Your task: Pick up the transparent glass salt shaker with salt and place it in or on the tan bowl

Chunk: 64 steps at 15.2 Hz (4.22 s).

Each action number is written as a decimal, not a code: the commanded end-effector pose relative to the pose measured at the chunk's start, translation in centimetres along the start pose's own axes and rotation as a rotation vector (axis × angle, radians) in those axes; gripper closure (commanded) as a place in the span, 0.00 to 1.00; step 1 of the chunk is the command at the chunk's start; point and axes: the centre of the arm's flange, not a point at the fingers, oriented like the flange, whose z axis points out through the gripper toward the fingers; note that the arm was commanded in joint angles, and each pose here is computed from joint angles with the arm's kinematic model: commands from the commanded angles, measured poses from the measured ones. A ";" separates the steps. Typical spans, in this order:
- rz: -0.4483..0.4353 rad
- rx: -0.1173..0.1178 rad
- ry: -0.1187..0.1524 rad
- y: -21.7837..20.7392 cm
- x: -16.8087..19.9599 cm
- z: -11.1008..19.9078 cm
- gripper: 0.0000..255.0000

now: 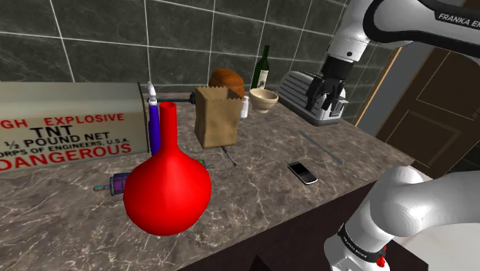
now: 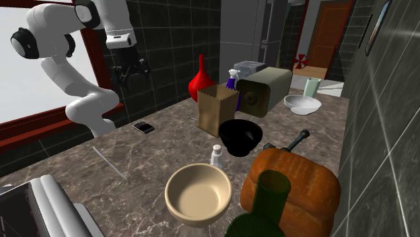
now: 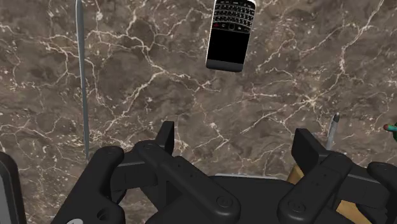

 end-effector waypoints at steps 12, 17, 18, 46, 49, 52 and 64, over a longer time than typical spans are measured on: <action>0.016 0.014 0.086 1.4 12.0 5.7 0.00; 0.023 0.021 0.125 2.0 17.6 8.0 0.00; 0.025 0.022 0.132 2.2 18.7 8.4 0.00; 0.044 0.039 0.233 3.9 34.4 17.0 0.00; 0.044 0.039 0.233 3.9 34.4 17.0 1.00; 0.044 0.039 0.233 3.9 34.4 17.0 1.00; 0.044 0.039 0.233 3.6 34.5 13.4 1.00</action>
